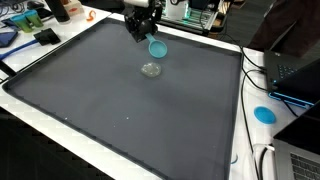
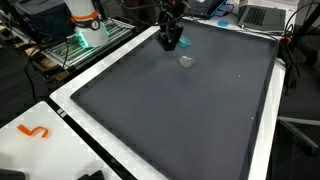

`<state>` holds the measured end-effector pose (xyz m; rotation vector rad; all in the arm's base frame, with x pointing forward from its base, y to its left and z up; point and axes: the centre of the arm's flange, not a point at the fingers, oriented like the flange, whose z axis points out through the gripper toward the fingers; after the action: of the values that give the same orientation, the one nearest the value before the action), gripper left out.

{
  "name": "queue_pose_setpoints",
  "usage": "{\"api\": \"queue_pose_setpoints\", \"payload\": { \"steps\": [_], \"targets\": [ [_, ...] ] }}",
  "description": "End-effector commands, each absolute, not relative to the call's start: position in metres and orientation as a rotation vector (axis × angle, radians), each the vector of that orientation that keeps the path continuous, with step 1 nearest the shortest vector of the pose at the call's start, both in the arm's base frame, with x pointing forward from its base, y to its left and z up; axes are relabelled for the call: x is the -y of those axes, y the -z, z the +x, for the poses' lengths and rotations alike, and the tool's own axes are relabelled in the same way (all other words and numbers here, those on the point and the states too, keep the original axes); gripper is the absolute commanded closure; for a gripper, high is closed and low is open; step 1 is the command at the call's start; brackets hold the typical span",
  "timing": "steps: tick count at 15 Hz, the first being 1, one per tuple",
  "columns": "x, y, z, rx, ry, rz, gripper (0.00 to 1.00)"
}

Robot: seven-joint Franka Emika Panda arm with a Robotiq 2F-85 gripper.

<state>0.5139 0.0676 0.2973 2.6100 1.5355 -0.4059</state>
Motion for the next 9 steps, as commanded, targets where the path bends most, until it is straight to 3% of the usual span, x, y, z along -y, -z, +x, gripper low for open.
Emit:
{"api": "queue_pose_setpoints", "payload": {
  "steps": [1, 9],
  "targets": [
    [-0.059, -0.273, 0.517, -1.530, 0.317, 2.624, 0.72],
    [-0.045, -0.245, 0.529, -1.460, 0.259, 2.665, 0.72]
  ]
}}
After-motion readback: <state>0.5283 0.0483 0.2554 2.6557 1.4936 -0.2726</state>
